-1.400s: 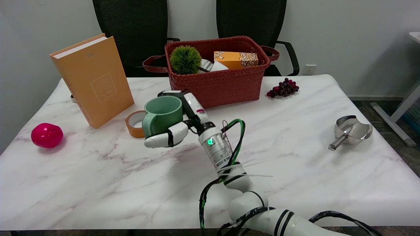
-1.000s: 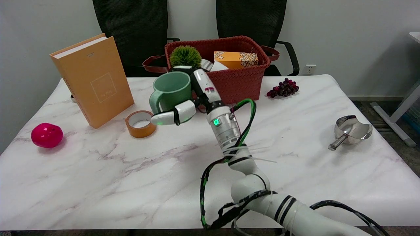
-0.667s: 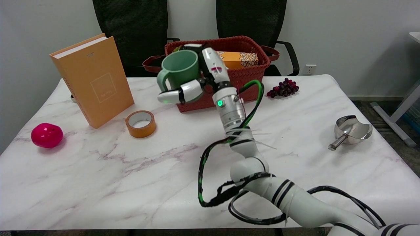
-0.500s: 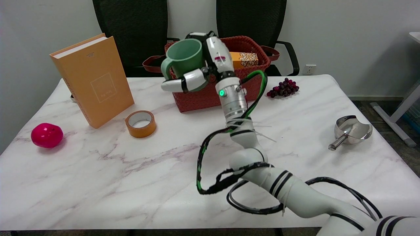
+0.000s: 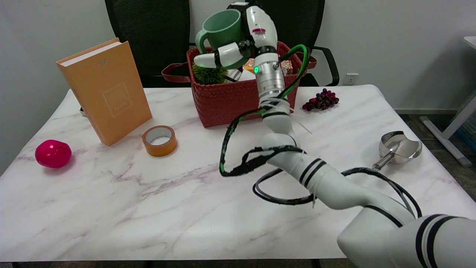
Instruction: Place the green mug into the brown storage basket.
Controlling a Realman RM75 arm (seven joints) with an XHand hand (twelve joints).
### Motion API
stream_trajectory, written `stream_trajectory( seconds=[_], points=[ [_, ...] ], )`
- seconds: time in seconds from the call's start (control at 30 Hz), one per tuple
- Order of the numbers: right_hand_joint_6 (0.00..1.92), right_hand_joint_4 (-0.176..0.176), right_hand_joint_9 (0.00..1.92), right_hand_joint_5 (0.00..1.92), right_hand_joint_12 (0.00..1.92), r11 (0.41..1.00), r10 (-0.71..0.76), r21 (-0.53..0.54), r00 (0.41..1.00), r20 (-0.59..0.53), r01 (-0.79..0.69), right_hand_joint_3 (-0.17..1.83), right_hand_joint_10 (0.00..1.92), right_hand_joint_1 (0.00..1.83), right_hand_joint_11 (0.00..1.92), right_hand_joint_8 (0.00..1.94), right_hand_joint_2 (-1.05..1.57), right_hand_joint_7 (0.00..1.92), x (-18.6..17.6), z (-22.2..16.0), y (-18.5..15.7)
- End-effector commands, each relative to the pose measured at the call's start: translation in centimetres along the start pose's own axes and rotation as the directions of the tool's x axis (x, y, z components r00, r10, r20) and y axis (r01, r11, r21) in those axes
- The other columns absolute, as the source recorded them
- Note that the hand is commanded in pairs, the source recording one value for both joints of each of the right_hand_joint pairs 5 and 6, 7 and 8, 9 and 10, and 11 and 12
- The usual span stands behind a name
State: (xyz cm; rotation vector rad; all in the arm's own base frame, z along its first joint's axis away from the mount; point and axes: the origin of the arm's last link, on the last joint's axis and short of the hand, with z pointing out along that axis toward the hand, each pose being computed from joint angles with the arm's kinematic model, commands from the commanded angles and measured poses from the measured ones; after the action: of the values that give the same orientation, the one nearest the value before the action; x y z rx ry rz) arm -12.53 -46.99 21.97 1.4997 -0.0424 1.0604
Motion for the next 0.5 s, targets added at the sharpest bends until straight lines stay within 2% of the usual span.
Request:
stream_trajectory(
  seconds=[0.03, 0.33, 0.5],
  points=[
    [1.08, 0.0, 1.37, 1.08, 1.92, 0.987, -0.121, -0.105, 0.993, 0.016, 0.122, 0.91, 1.37, 1.13, 1.92, 1.67, 0.62, 1.67, 0.2, 7.5, 1.1],
    [1.08, 0.0, 1.37, 1.08, 1.92, 0.966, -0.128, -0.217, 0.989, 0.075, 0.141, 0.99, 1.37, 1.12, 1.92, 1.66, 0.56, 1.66, -0.7, 9.3, 2.9],
    [1.08, 0.0, 1.38, 1.08, 1.92, 0.955, -0.097, -0.276, 0.993, 0.067, 0.112, 0.97, 1.38, 1.12, 1.92, 1.67, 0.56, 1.67, 0.3, 10.0, 4.4]
  ],
)
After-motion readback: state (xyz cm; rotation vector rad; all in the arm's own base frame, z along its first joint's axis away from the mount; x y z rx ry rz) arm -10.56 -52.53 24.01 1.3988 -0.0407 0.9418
